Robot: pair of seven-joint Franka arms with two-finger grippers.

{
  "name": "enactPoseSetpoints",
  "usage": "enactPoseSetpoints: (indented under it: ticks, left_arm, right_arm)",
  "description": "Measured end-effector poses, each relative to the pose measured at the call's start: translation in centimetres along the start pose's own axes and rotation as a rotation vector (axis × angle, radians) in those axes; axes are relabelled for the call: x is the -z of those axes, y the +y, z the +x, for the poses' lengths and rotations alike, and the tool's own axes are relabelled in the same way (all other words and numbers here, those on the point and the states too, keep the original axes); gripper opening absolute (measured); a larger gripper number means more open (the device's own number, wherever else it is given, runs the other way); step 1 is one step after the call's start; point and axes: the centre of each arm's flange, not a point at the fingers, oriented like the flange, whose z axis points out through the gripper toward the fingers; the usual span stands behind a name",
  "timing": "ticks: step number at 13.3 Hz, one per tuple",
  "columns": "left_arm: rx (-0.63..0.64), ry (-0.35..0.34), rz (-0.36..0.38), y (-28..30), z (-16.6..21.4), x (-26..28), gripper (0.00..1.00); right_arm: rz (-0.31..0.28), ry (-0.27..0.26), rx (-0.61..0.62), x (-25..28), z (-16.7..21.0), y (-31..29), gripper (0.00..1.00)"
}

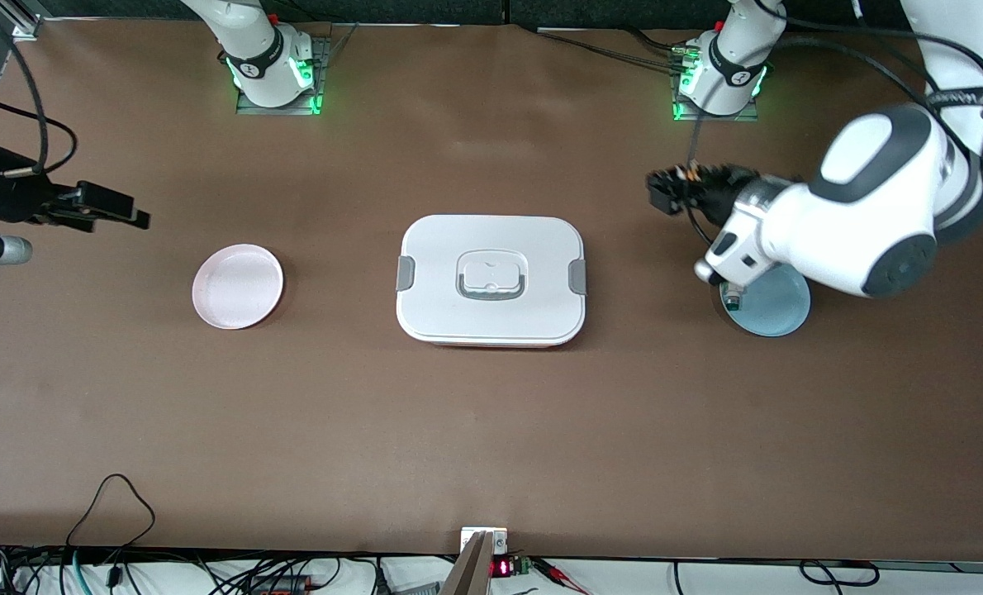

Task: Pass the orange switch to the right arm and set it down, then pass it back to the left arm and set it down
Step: 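Lift the switch over the white box while the right gripper approaches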

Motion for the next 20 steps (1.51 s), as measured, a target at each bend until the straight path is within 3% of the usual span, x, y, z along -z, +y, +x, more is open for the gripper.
enactPoseSetpoints:
  ticks: [3, 6, 9, 11, 14, 17, 20]
  left_arm:
    - [0.129, -0.162, -0.162, 3.2, -4.1, 0.7, 0.72]
    - [0.296, -0.267, -0.332, 6.4, -5.3, 1.4, 0.72]
    - [0.428, -0.39, -0.492, 11.8, -7.0, -0.2, 0.72]
    - [0.506, -0.44, -0.575, 14.3, -6.7, -1.5, 0.72]
    - [0.574, -0.518, -0.668, 16.0, -5.3, -2.2, 0.72]
    - [0.622, -0.585, -0.727, 16.7, -3.9, -2.6, 0.72]
    - [0.645, -0.597, -0.743, 17.7, -3.5, -3.9, 0.72]
  right_arm:
    - [0.206, -0.002, 0.004, -0.1, 0.1, -2.0, 1.0]
    - [0.376, -0.005, 0.013, -2.2, 0.6, -3.6, 1.0]
    - [0.629, -0.022, 0.069, -5.7, 1.1, -5.4, 1.0]
    - [0.753, -0.033, 0.079, -7.3, 1.4, -6.4, 1.0]
    - [0.889, -0.02, 0.113, -9.0, 1.7, -7.8, 1.0]
    - [1.078, 0.025, 0.161, -13.6, 1.4, -7.9, 1.0]
    - [1.209, 0.033, 0.147, -15.8, 1.0, -10.0, 1.0]
